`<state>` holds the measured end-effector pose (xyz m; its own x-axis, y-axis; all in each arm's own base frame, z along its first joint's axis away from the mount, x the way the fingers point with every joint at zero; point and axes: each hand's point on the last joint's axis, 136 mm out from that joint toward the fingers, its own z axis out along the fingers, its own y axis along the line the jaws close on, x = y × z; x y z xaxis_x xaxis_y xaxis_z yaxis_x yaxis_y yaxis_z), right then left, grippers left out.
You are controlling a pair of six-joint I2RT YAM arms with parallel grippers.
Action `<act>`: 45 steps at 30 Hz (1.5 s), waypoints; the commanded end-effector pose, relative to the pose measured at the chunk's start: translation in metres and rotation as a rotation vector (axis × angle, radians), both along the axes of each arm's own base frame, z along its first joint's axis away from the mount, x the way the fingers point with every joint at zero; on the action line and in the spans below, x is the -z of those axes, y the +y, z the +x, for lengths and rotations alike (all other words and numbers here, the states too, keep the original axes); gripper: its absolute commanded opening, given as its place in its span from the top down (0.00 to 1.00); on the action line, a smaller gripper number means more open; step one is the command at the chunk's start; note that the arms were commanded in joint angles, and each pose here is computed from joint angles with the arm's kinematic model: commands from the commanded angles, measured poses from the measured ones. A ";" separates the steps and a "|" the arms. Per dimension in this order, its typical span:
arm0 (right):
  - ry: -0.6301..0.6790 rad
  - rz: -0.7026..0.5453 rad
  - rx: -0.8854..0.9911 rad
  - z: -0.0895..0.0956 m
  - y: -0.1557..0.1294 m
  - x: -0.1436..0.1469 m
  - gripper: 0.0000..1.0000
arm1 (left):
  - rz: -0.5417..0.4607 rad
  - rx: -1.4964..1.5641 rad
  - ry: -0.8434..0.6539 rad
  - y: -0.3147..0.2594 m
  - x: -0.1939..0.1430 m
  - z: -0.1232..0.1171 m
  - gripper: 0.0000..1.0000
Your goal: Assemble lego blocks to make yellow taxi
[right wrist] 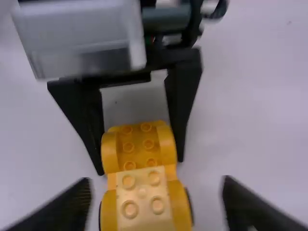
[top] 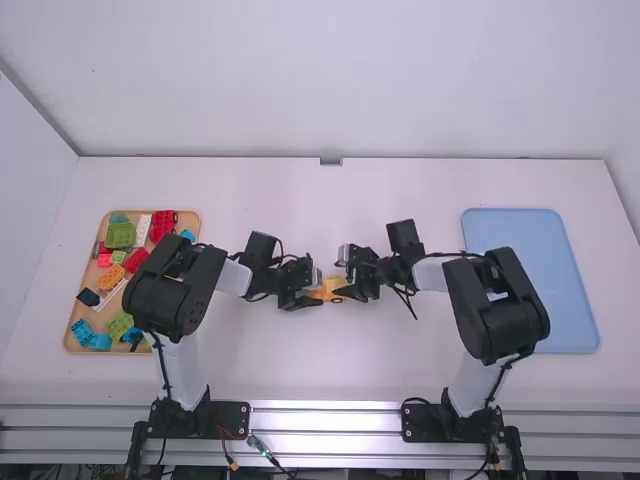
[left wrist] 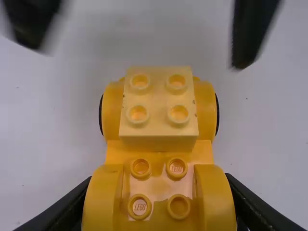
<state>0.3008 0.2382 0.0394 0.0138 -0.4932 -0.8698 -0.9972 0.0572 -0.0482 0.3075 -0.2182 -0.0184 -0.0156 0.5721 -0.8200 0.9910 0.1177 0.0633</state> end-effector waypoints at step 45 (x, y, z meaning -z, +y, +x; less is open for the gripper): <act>-0.163 -0.007 0.275 0.055 -0.023 -0.074 0.01 | -0.025 -2.351 0.855 0.334 -0.109 -0.016 0.01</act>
